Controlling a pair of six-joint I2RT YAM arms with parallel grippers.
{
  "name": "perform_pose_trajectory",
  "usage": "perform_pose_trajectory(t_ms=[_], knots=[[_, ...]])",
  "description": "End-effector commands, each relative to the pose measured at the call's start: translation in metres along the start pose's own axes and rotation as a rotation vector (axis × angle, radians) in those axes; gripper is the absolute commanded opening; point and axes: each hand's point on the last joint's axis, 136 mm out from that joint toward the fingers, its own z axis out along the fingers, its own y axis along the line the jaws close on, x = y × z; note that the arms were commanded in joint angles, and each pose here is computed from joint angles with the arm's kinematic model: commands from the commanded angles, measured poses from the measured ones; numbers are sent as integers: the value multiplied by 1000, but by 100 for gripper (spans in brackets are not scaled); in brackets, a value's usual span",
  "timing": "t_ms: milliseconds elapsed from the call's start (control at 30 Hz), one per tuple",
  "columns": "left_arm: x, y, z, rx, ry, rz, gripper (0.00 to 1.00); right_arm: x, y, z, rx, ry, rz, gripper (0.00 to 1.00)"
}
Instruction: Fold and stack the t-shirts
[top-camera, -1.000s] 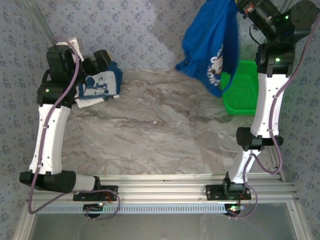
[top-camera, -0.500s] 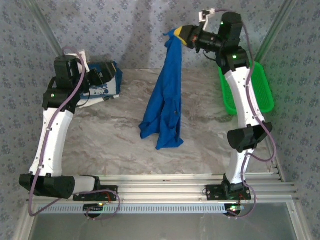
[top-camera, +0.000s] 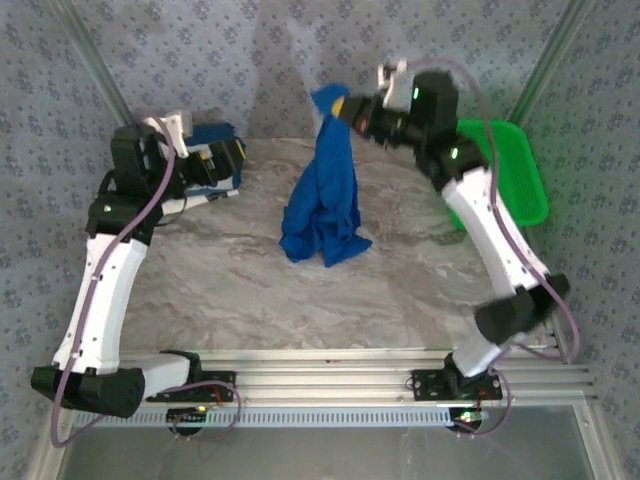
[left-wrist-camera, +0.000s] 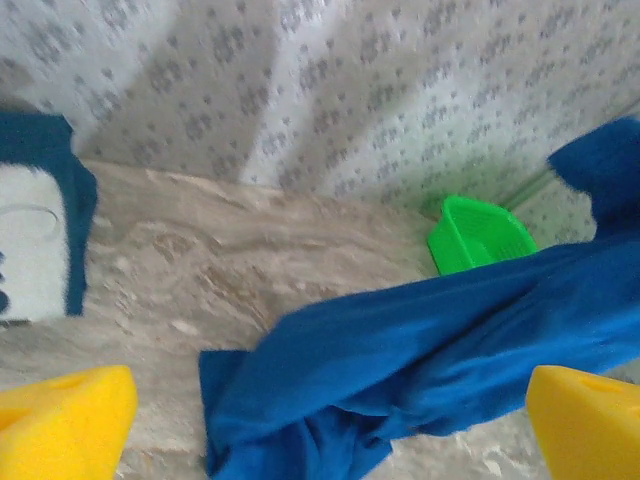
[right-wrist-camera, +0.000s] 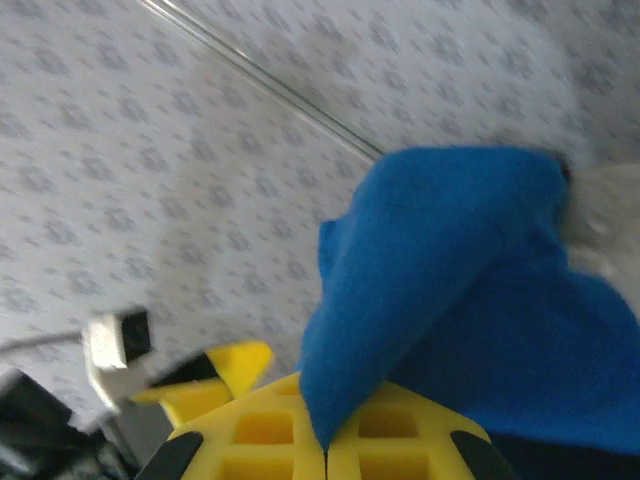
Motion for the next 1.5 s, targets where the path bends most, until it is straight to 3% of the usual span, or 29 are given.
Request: perform_pose_trajectory(t_ms=[0,100,167,333,433,467,533,667,733,800,867,1033,1233,1467], knots=[[33,4,6,20,57,-66,100,57,-72,22,90,-206,103,0],[71,21,8,-16,121,-143,100,133,-145,31,136,-327,317,0],[97,27,8,-26,164,-176,100,177,-157,42,162,-295,322,0],[157,47,14,-98,279,-253,100,238,-170,51,306,-211,325,0],[185,62,16,-139,331,-310,100,257,-187,36,374,-181,393,37],[192,65,16,-146,344,-320,100,261,-186,28,398,-165,388,44],[205,68,17,-150,373,-341,100,257,-173,10,447,-161,342,58],[242,66,17,-160,463,-372,100,227,-151,-46,578,-198,212,71],[259,61,18,-154,493,-396,100,212,-149,-75,652,-189,146,81],[277,58,22,-152,515,-428,100,198,-159,-80,655,-70,99,82],[288,56,33,-146,528,-479,99,190,-184,-82,677,82,170,82],[287,54,78,-130,485,-576,90,172,-231,-74,642,397,198,78],[291,63,129,-161,466,-604,71,146,-278,-55,605,461,227,74],[282,57,165,-154,446,-589,65,139,-311,-25,572,494,255,67]])
